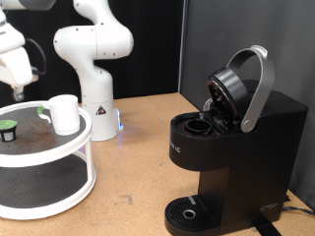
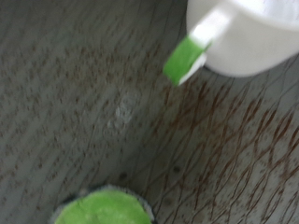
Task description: Make a cup of coffee with the keurig machine
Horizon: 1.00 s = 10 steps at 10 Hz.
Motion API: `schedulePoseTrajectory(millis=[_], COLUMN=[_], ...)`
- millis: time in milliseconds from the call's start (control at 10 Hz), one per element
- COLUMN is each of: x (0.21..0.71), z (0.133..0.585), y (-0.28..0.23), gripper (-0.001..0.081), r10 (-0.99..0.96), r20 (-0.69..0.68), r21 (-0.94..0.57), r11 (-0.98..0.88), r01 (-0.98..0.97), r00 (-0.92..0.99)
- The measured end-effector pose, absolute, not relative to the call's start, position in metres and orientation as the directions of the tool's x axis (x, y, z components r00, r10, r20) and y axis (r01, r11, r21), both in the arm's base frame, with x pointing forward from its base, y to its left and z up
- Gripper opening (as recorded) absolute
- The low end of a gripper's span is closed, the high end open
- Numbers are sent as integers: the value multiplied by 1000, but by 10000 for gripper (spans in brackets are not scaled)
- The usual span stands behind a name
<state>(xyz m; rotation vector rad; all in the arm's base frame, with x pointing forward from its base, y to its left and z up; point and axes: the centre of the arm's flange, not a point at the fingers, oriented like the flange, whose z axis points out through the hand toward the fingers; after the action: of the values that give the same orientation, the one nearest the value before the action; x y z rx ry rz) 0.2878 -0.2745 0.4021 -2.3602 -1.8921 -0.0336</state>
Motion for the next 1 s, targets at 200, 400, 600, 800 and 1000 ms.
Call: schedulePoseTrajectory(millis=[200,400,600,800,1000], x=[291,291,290,290,290], z=[383,366,352,340,331], y=[-278,-281,-282,-280,-280], gripper=[800,800,800,800,800], r10=[978,983,982,982,982], r20=[49,35,29,22,19], r21=[-66,-53,-41,-38,-44], r11=[-199,-178,-184,-186,-188], r01=[978,983,982,982,981], r00=[203,180,185,187,189])
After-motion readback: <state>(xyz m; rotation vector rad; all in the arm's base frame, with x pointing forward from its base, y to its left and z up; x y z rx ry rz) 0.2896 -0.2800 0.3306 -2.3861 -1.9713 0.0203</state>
